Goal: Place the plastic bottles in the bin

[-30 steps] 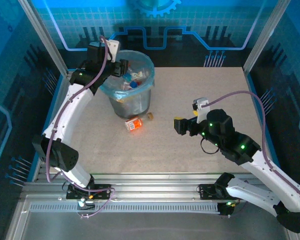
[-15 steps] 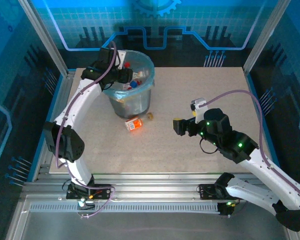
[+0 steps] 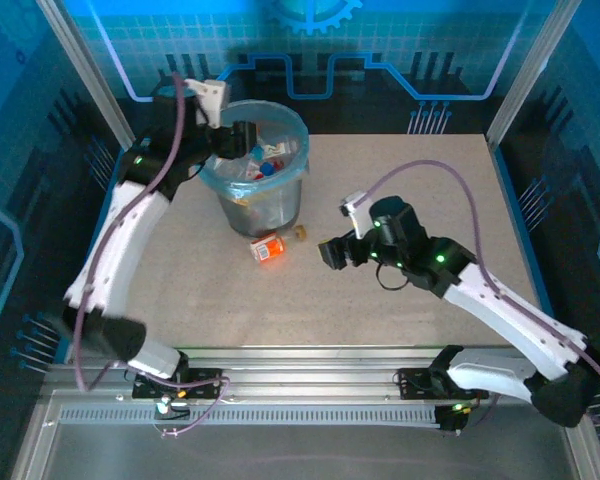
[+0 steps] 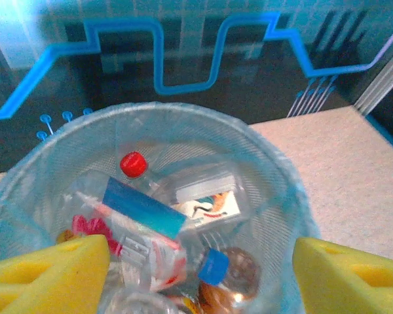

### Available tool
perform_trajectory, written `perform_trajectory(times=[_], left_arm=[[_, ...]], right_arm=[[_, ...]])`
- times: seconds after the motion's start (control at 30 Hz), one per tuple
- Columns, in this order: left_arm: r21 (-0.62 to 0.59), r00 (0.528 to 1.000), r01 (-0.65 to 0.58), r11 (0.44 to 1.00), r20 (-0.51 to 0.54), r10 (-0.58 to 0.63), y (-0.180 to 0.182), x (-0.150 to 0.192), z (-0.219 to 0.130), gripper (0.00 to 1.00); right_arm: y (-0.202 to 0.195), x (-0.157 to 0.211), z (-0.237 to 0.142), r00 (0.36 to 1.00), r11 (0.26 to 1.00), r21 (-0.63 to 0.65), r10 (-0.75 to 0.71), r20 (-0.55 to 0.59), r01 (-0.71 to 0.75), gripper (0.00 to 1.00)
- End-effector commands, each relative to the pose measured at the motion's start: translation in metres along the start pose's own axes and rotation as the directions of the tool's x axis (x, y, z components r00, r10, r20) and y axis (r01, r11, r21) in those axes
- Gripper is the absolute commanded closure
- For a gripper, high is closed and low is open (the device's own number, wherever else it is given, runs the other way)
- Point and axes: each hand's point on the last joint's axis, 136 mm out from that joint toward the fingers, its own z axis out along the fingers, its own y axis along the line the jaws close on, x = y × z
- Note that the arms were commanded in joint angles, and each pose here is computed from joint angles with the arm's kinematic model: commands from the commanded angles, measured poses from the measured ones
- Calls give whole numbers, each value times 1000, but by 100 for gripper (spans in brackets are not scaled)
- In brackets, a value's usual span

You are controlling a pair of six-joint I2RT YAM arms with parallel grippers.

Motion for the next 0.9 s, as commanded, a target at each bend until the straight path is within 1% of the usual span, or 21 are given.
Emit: perform_trajectory(times=[0.0, 0.07, 0.13, 0.17, 0.2, 0.3, 0.37, 0.4, 0.53, 0.67, 0.77, 0.87], left_arm=[[59, 994, 3, 998, 107, -10, -11, 1, -48, 22], [79, 994, -1, 997, 113, -8, -13, 27, -63, 20], [81, 992, -3, 997, 128, -7, -13, 50, -80, 17], [77, 992, -10, 997, 129, -1, -11, 64, -88, 16], [67, 992, -18, 998, 123, 10, -9, 76, -93, 15], [3, 994, -41, 999, 101, 41, 4, 109, -105, 13], [-47, 996, -37, 998, 82, 40, 14, 129, -110, 12], [-65, 997, -31, 997, 73, 36, 18, 137, -110, 11], [-149, 1000, 8, 989, 26, -4, 35, 166, -111, 8], [-191, 1000, 26, 981, 11, -25, 44, 179, -112, 8], [-207, 999, 32, 978, 0, -33, 47, 185, -111, 7], [-219, 999, 39, 975, 0, -40, 49, 186, -111, 7]], right_arm=[[35, -7, 22, 962, 953, -131, -272, 21, 272, 7], [53, 0, 41, 907, 888, -190, -420, 35, 419, 7], [70, 15, 60, 812, 781, -247, -581, 51, 574, 6], [77, 21, 69, 768, 730, -275, -637, 60, 626, 5], [81, 24, 76, 743, 698, -294, -666, 71, 653, 5], [83, 28, 105, 699, 650, -300, -709, 89, 698, 5], [80, 35, 127, 657, 610, -297, -750, 85, 735, 7], [77, 38, 139, 637, 596, -287, -767, 69, 750, 7], [65, 40, 181, 610, 587, -241, -792, 24, 772, 9], [59, 42, 210, 583, 567, -202, -812, 25, 799, 9], [50, 41, 230, 595, 585, -174, -804, 5, 792, 7], [42, 47, 245, 607, 600, -180, -795, -23, 779, 7]])
